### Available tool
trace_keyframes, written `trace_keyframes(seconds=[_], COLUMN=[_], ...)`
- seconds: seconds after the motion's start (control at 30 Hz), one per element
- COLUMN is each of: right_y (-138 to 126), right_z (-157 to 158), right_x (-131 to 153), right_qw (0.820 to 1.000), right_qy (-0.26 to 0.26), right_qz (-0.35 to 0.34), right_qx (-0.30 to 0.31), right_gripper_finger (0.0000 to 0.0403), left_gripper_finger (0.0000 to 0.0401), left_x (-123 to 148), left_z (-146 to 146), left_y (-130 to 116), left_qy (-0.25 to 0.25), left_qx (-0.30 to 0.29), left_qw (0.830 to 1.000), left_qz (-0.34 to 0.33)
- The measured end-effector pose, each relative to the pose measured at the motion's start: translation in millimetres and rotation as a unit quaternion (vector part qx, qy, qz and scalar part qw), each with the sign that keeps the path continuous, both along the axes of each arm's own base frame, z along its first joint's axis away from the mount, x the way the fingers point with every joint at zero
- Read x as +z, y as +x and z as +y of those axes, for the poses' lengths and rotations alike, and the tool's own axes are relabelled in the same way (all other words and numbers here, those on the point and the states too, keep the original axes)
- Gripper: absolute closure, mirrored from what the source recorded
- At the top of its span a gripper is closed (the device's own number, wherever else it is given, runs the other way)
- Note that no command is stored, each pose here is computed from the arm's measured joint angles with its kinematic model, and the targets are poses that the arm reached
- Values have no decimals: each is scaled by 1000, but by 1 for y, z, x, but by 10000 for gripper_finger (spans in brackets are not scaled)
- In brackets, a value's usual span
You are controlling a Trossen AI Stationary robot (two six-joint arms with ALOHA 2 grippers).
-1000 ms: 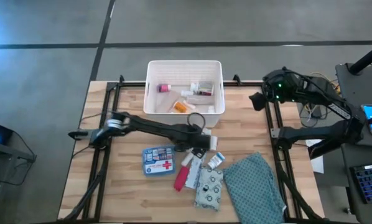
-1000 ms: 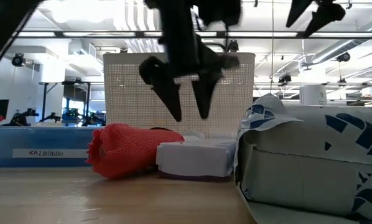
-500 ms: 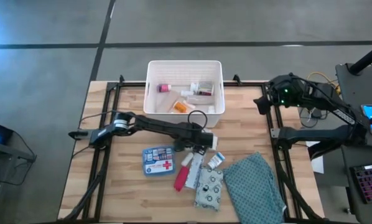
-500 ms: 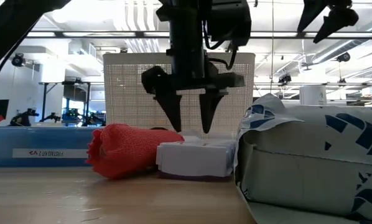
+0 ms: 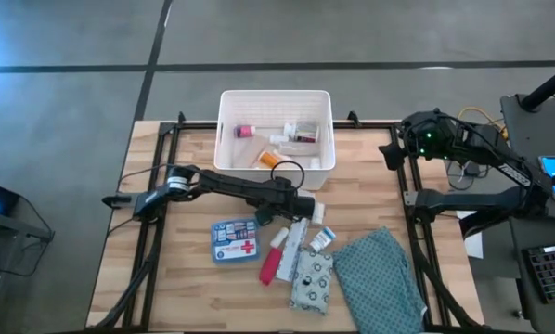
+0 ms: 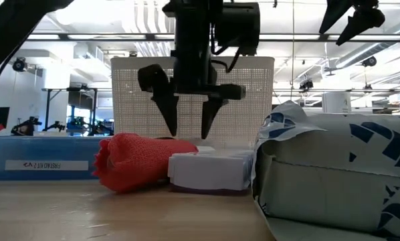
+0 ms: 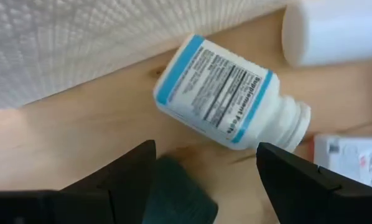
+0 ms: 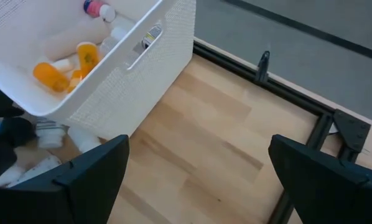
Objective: Pick & place medical supplies in basket/bin
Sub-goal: Put the white and blue bottle into the white bin
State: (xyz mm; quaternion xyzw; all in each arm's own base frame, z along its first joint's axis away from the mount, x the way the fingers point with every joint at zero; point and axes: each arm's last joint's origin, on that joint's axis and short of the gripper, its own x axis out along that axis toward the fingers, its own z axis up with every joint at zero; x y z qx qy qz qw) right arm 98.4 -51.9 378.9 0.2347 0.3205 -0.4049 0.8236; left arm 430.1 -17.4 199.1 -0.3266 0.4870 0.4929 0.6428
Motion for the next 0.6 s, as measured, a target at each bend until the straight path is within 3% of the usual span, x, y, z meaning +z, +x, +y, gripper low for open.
trace_keyframes(seconds=[0.2,0.4,0.5,0.6], right_y=[0,0,1,1], right_z=[0,0,0,0], right_x=[0,-1,-2,-4], right_qw=[1000,1000,1000,1000], right_qy=[4,6,6,8], right_qz=[-4,-2,-1,3], right_qx=[-6,-7,-6,-7], right_gripper_finger=[30,30,30,30], left_gripper_finger=[144,144,143,144], left_x=[-20,-23,-23,-18], left_z=[7,8,8,1], left_y=[1,4,6,8], left_qy=[0,6,13,12], left_qx=[47,38,-12,-145], left_qw=[998,997,998,989], left_qz=[-37,-65,-59,-25])
